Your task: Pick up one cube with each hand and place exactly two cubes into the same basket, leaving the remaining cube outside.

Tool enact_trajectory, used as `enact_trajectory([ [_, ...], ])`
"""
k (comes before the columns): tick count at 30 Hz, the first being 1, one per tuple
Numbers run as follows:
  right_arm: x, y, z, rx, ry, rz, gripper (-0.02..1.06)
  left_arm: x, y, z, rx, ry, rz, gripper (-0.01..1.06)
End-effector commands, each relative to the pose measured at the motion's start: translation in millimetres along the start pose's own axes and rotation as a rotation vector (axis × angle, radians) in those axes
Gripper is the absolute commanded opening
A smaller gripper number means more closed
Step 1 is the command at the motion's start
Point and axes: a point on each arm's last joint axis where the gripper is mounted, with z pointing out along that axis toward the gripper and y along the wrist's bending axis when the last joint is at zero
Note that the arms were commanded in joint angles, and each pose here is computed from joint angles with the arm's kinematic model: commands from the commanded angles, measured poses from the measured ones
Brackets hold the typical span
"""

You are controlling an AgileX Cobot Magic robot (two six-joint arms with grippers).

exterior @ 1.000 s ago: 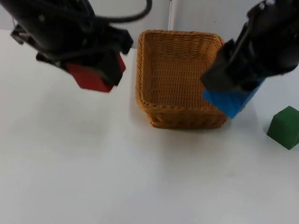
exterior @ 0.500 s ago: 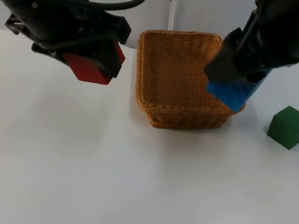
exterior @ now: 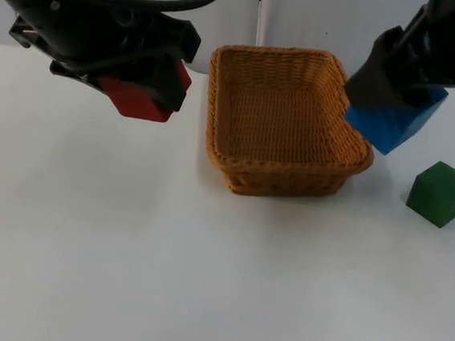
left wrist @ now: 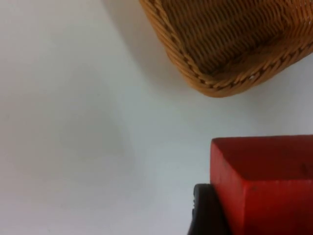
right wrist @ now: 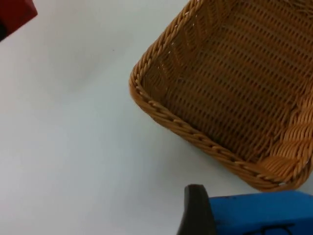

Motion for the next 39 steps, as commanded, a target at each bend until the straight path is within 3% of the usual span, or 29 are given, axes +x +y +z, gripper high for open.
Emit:
enact_trajectory([
  [1,-4.7,-2.1,-4.6,0.013,-0.042,0.004,0.0,-2.7,-2.8,-3.3,0.008,-0.028,-0.013,0.0],
  [11,-9.9,-8.0,-1.8,0.028,-0.068,0.026,0.0,-8.7,-4.1,-4.0,0.011,-0.05,-0.013,0.0],
  [18,-40.1,-14.2,25.2,0.003,0.001,0.029,0.0,-25.1,-23.7,-2.6,0.027,-0.081,0.077,0.0],
  [25,-60.6,-19.3,49.5,-0.003,0.021,0.028,0.0,-29.0,-25.5,11.5,0.028,-0.061,0.086,0.0],
  [39,-83.1,-71.5,107.0,0.037,0.074,0.108,0.0,-63.9,-22.8,48.9,0.026,-0.078,0.142,0.0],
])
